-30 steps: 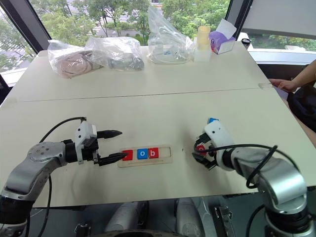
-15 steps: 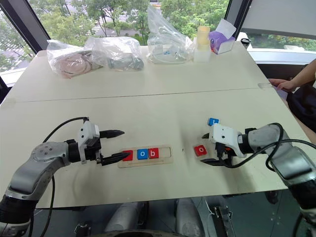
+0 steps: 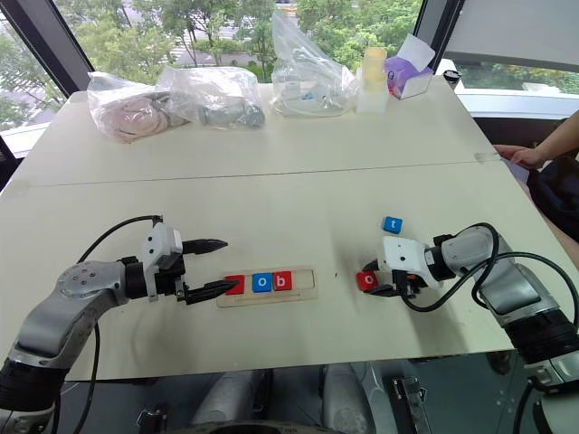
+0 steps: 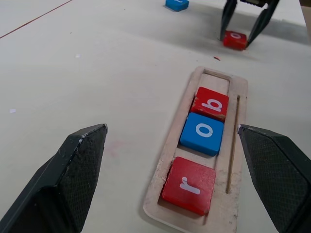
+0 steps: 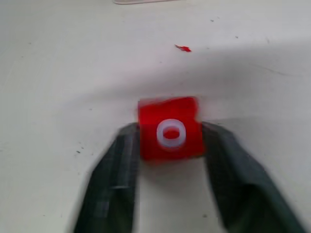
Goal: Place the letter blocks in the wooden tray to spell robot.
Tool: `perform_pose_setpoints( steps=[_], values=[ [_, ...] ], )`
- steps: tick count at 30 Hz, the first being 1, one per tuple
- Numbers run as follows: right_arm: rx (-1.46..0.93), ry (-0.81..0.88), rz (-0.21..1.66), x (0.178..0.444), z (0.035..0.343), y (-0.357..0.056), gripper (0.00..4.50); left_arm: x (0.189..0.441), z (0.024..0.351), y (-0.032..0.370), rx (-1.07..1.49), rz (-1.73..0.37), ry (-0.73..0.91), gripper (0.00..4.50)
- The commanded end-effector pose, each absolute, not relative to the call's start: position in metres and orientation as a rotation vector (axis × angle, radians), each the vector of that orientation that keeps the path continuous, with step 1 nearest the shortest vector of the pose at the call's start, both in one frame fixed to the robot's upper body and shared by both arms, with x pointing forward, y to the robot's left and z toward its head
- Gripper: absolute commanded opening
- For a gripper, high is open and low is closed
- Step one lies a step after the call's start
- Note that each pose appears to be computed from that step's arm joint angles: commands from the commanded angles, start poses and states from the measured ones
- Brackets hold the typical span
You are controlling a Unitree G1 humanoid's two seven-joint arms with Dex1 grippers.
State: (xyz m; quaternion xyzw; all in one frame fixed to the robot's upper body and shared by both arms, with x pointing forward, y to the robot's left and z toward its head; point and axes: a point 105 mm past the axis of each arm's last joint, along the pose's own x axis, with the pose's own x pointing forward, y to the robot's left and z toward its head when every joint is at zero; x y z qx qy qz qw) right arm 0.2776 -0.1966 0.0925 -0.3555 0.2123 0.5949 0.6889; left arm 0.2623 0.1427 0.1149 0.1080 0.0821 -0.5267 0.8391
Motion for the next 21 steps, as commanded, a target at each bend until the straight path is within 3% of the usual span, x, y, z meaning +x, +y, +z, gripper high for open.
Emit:
perform_pose_setpoints(
  steps=[1,8,21],
  values=[
    [-0.782,0.419,1.314,0.284,0.102,-0.187,1.14,0.261,0.127,0.143,0.257,-1.109,0.13,4.5],
    [-0.702,0.303,1.391,0.277,0.127,-0.129,1.14,0.261,0.127,0.142,0.254,-1.113,0.132,4.5],
    [-0.726,0.32,1.435,0.275,0.111,-0.086,1.14,0.258,0.127,0.141,0.249,-1.107,0.131,4.5]
  ],
)
